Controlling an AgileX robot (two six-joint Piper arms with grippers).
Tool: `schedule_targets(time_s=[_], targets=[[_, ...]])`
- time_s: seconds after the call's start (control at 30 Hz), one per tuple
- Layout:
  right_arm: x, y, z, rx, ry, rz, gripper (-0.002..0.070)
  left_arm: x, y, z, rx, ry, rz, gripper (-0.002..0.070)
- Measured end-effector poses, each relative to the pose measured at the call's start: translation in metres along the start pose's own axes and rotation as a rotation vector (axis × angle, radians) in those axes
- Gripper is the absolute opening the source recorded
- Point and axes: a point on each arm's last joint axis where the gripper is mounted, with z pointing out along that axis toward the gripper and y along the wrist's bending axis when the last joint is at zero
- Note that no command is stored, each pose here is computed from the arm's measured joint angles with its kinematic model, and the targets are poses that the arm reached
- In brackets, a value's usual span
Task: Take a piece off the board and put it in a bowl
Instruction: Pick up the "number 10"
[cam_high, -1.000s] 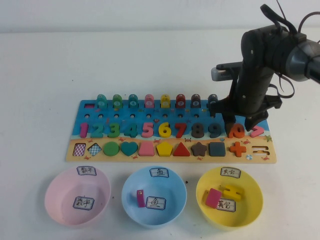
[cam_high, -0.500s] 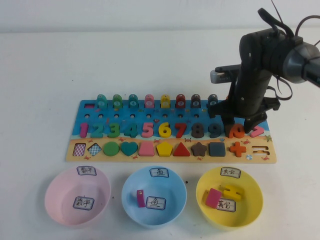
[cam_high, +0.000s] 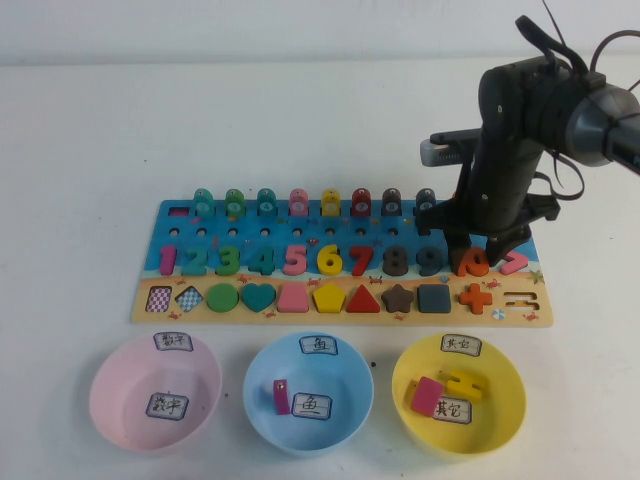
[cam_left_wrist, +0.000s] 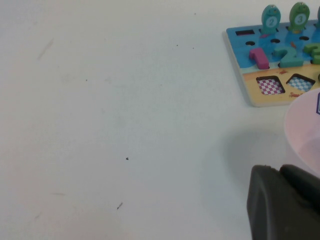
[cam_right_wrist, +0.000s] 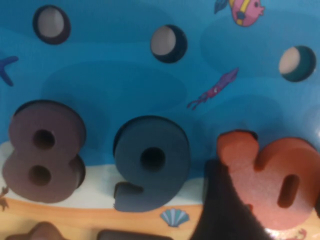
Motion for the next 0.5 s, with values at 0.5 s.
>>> schedule_targets(time_s=[0.5], targets=[[0.0,0.0,-0.0044,-0.003,-0.011,0.0,0.0327,0.0,0.0,0.0,0.0,0.0,0.0,-0.0001]])
